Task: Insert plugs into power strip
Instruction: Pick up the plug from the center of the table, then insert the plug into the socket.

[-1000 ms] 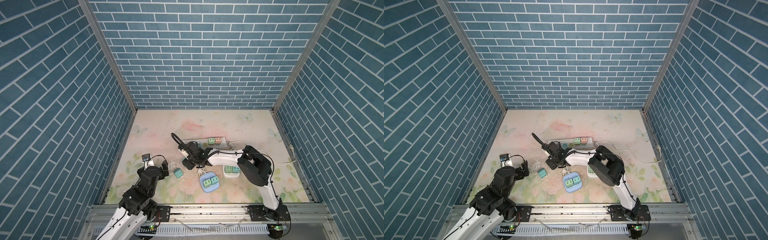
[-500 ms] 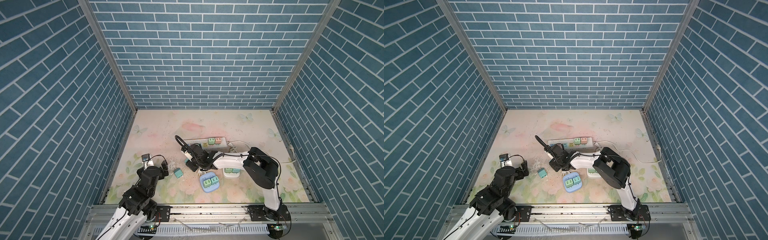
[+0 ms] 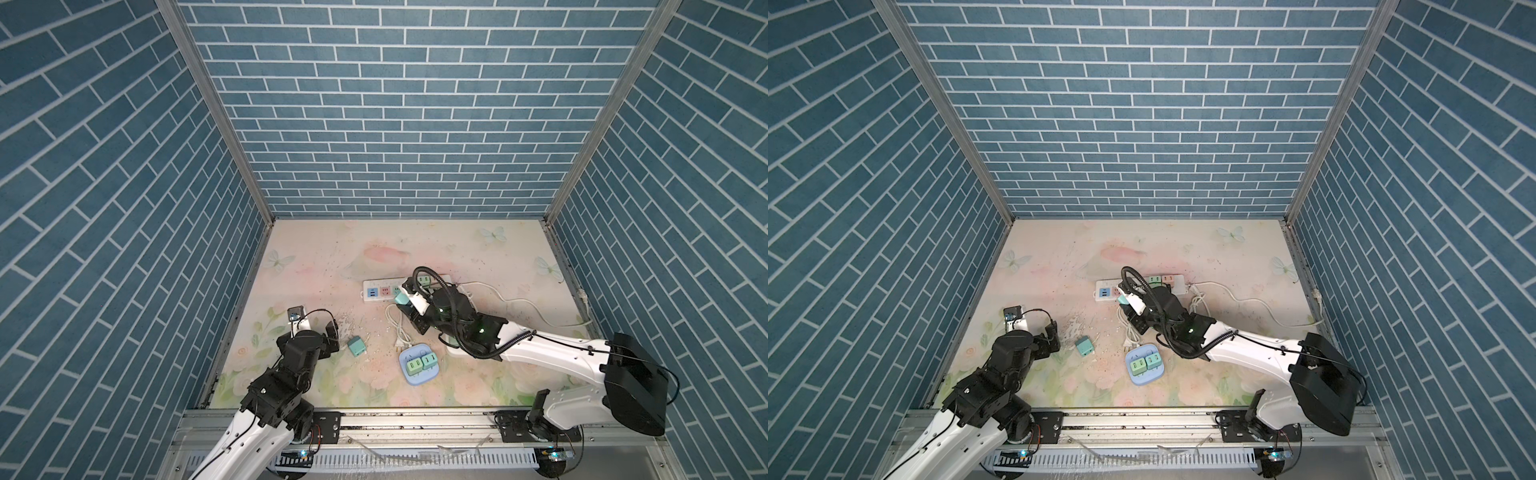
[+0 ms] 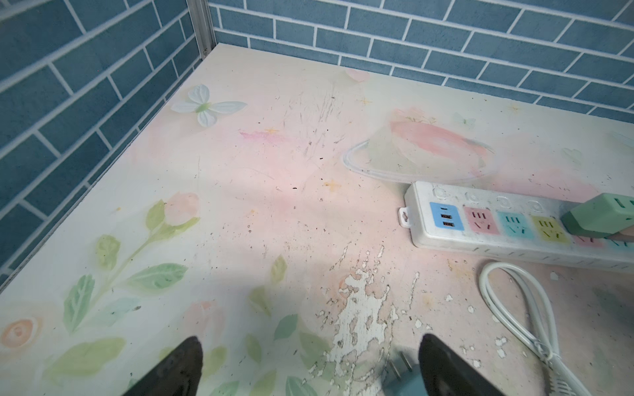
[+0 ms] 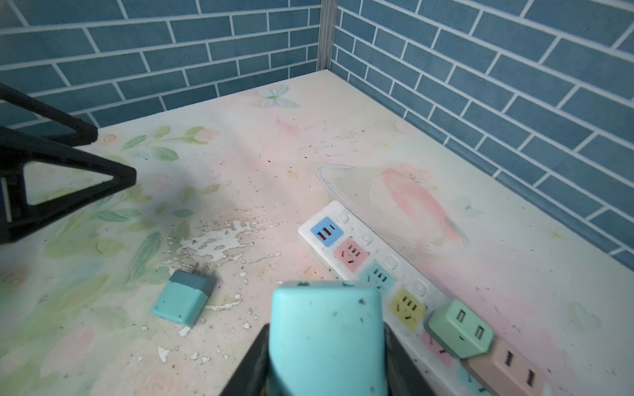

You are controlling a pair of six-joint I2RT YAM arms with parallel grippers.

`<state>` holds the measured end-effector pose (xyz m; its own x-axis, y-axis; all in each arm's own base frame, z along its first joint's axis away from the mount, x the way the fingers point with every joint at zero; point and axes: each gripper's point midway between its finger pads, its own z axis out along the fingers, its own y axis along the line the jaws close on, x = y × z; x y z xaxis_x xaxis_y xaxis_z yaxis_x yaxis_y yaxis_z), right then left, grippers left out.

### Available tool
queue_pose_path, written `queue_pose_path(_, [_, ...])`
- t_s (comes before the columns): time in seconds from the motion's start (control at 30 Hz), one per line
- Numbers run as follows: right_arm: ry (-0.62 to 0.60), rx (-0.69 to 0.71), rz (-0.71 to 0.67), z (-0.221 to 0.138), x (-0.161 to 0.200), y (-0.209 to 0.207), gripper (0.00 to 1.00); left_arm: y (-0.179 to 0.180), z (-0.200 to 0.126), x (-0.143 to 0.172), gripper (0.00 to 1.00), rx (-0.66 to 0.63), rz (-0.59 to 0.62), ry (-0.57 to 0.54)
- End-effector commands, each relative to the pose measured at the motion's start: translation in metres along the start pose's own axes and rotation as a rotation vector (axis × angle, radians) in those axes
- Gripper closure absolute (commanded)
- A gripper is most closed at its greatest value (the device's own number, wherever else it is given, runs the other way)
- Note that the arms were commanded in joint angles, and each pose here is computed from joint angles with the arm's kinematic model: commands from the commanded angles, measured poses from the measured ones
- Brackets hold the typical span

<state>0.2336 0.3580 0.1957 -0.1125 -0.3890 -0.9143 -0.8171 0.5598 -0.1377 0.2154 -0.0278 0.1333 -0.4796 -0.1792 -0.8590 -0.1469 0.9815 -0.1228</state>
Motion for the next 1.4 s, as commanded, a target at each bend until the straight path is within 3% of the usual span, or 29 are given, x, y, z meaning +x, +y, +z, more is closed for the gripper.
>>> queue_pose_path(0.0, [-0.125,0.038,-0.108,-0.016,-0.019,-0.007,0.88,-0.005,-0.002,-0.011,0.0,0.022,0.004,-0.03])
queue_pose_path(0.17, [-0.181,0.024,-0.178,-0.027,-0.007,-0.002,0.94,-0.026,-0.01,-0.02,0.0,0.137,0.014,-0.026])
queue_pose_path(0.4, [-0.199,-0.023,-0.211,-0.022,0.004,0.008,1.0,-0.102,-0.032,-0.037,0.01,0.534,-0.027,0.023])
queue_pose_path(0.57, [-0.204,-0.047,-0.214,-0.011,0.012,0.014,1.0,-0.134,-0.044,-0.039,0.12,0.649,0.002,0.098])
queue_pose_path(0.97, [-0.274,-0.133,-0.165,0.01,0.017,0.032,1.0,-0.182,-0.079,-0.037,0.16,0.71,0.219,0.066])
queue_pose_path(1.37, [-0.35,-0.212,-0.123,0.006,0.012,0.046,1.0,-0.2,-0.078,-0.026,0.18,0.732,0.263,0.111])
